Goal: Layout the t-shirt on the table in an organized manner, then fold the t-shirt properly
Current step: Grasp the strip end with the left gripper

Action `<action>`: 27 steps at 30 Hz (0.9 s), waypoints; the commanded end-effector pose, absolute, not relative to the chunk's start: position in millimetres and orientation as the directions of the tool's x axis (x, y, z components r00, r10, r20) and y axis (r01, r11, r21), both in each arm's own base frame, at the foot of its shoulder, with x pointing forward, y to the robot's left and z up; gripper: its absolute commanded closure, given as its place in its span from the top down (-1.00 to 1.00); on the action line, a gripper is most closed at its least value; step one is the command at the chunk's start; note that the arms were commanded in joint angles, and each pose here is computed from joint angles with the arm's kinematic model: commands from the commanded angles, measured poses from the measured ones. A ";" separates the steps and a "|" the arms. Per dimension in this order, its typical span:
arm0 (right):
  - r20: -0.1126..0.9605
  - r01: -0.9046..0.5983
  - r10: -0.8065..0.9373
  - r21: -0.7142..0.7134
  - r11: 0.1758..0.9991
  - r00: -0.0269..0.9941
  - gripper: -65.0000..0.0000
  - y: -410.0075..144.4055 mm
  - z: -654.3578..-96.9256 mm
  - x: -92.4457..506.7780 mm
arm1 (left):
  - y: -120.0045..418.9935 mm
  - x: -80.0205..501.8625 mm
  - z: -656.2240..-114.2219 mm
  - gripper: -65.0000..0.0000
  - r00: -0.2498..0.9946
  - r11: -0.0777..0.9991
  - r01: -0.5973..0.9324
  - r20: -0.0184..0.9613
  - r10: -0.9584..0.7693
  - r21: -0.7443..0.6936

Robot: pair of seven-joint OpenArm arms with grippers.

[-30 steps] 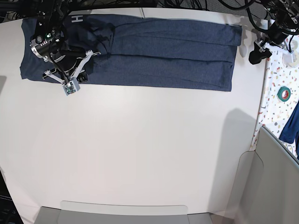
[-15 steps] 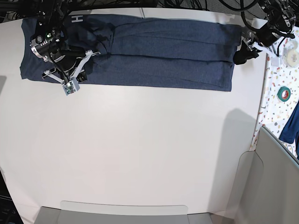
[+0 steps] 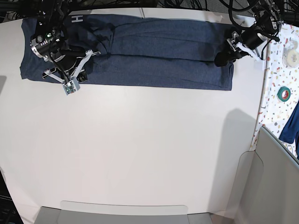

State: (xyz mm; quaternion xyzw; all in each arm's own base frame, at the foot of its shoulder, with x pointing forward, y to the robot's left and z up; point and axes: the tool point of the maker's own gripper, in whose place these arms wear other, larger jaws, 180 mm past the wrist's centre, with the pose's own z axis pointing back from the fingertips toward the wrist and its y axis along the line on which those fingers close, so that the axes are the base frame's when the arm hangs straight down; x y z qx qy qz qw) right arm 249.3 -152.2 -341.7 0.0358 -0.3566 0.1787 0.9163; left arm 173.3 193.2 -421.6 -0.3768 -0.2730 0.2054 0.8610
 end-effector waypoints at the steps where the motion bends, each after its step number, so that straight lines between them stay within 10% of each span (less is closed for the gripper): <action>1: 0.697 -0.360 0.305 -0.072 0.930 0.649 -1.00 -151.1 -331.4 255.0 | 188.2 131.7 -453.4 0.25 0.867 0.696 -0.235 0.178 0.466 -0.679; 13: 0.698 -0.345 0.298 -0.077 0.935 0.652 -1.00 -156.7 -330.3 255.7 | 190.7 130.8 -454.2 0.21 0.857 0.695 -0.243 0.186 0.480 -0.677; 27: 0.698 -0.286 0.267 -0.092 0.954 0.664 -1.00 -176.6 -328.2 256.1 | 197.6 160.8 -445.2 -1.00 0.808 0.696 -0.215 0.275 0.521 -0.685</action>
